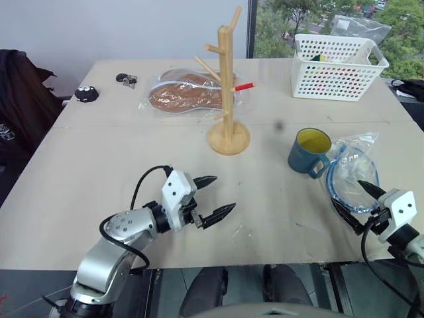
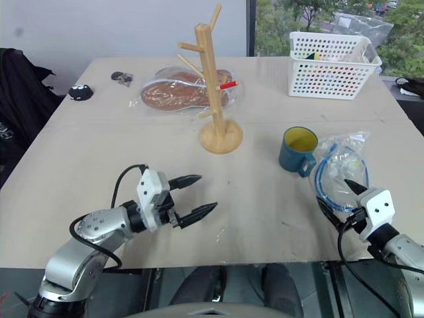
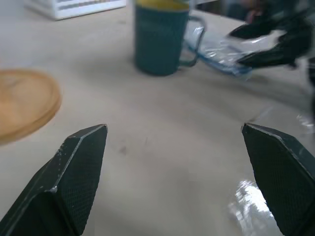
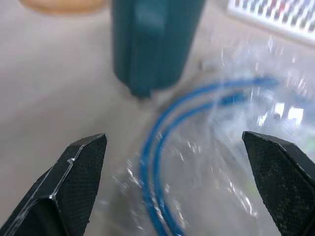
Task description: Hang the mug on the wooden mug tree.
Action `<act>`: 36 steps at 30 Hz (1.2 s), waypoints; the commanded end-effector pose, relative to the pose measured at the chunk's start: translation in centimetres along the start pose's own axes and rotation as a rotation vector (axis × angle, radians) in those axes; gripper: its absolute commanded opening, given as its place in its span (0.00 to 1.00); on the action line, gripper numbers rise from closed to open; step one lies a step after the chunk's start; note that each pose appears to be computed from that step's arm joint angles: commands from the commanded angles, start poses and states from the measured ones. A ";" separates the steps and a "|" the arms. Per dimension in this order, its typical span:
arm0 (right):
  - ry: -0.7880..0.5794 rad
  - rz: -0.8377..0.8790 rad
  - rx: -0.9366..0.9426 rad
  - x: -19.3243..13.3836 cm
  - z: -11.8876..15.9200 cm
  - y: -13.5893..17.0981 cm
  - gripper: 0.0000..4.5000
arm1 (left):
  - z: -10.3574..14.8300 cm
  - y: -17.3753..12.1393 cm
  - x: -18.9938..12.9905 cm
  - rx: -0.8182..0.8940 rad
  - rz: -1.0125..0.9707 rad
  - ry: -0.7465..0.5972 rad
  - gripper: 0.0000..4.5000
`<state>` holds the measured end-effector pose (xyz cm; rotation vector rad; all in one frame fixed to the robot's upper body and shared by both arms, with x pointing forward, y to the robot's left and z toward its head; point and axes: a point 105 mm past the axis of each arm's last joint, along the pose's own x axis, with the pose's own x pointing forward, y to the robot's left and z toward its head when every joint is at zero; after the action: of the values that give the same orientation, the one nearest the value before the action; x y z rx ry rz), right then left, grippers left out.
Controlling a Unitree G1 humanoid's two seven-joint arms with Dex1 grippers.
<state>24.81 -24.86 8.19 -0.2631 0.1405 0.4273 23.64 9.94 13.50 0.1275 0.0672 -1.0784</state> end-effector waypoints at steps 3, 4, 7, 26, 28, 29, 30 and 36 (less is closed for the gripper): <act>0.136 0.057 0.047 1.1 -1.9 0.6 0.99 | 2.6 -2.0 0.3 0.043 -0.117 -0.025 1.00; 0.151 0.081 0.068 1.1 -2.1 1.0 0.99 | 2.8 -2.2 0.3 0.045 -0.126 -0.020 1.00; 0.205 0.112 0.105 1.1 -2.6 1.5 0.99 | 2.9 -2.6 0.1 0.050 -0.144 -0.006 1.00; 0.278 -0.138 -0.039 0.1 -1.4 -5.8 0.00 | 3.4 -2.6 0.6 0.073 -0.173 -0.041 1.00; 0.251 -0.231 -0.067 0.1 -0.6 -8.1 0.00 | 3.6 -2.6 0.8 0.076 -0.177 -0.045 1.00; 0.235 -0.278 -0.077 0.2 -0.2 -9.3 0.00 | 3.7 -2.5 1.0 0.079 -0.177 -0.049 1.00; 0.228 -0.308 -0.086 0.4 0.1 -10.2 0.00 | 3.8 -2.5 1.2 0.082 -0.180 -0.054 1.00; 0.195 -0.568 -0.212 2.9 2.6 -18.5 0.00 | 5.5 -2.6 2.6 0.111 -0.211 -0.113 1.00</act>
<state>35.07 -37.52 12.50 -0.4718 0.2535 -0.0799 22.62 5.84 17.87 0.1615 -0.0570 -1.2927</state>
